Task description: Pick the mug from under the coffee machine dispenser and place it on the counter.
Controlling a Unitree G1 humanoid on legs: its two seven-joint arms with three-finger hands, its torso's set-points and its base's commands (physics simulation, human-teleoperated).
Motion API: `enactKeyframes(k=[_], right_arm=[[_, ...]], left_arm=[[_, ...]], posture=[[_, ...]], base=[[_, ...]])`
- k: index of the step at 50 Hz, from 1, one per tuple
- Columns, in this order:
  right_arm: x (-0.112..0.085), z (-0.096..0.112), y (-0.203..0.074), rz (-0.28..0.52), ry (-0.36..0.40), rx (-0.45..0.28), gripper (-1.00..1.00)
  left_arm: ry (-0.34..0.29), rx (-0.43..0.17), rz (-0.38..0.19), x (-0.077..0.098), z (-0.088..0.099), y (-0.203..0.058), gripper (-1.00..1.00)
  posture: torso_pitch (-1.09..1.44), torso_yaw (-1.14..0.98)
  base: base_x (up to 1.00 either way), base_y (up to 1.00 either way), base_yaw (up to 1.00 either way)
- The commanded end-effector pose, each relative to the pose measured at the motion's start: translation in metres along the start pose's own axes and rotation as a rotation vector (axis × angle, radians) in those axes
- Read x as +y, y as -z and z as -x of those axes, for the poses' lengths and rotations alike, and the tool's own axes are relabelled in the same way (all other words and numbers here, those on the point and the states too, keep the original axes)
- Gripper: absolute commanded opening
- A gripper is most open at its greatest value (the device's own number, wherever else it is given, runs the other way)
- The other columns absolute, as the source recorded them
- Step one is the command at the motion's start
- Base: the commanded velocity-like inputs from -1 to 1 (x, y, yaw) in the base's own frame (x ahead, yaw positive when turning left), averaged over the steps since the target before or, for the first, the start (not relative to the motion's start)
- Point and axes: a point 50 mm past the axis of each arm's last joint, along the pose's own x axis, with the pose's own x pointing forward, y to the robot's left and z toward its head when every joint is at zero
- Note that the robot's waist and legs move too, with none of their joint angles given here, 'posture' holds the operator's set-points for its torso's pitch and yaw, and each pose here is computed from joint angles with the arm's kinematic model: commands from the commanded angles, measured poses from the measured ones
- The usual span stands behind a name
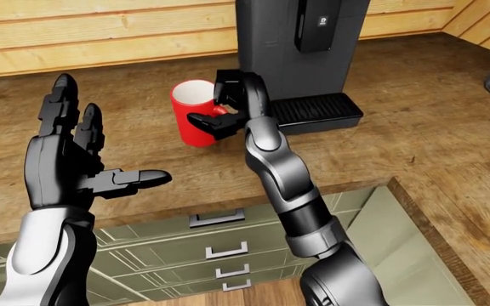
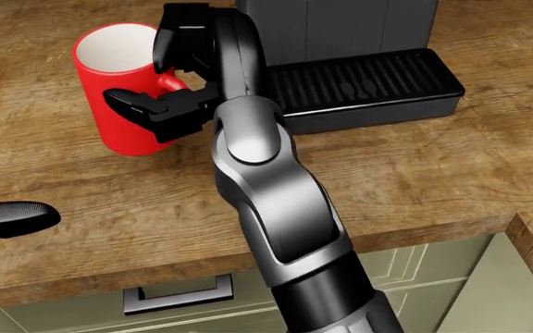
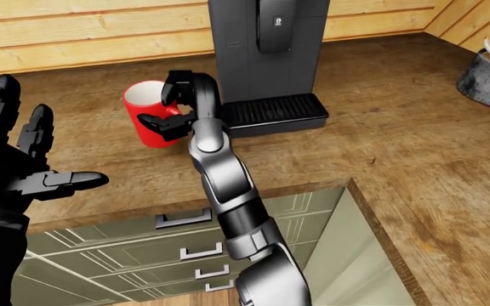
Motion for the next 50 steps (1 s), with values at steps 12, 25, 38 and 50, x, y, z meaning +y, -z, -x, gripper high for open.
enactKeyframes(k=[12,25,38,50], right_arm=[[0.008,0.001,-0.016,-0.002,-0.036,-0.117,-1.0],[0.009,0.001,-0.011,-0.007,-0.045,-0.122,-0.15],[0.01,0.003,-0.011,-0.005,-0.052,-0.125,0.8],[0.013,0.008,-0.019,0.002,-0.067,-0.14,0.75]], left_arm=[[0.002,-0.079,-0.009,0.0,0.001,-0.013,1.0],[0.0,-0.081,-0.009,0.001,0.001,-0.013,1.0],[-0.002,-0.081,-0.01,0.001,0.001,-0.013,1.0],[-0.003,-0.083,-0.007,0.001,0.001,-0.014,1.0]], posture=[[0.0,0.0],[0.0,0.0],[0.0,0.0],[0.0,0.0]], base=[[0.0,0.0,0.0],[0.0,0.0,0.0],[0.0,0.0,0.0],[0.0,0.0,0.0]])
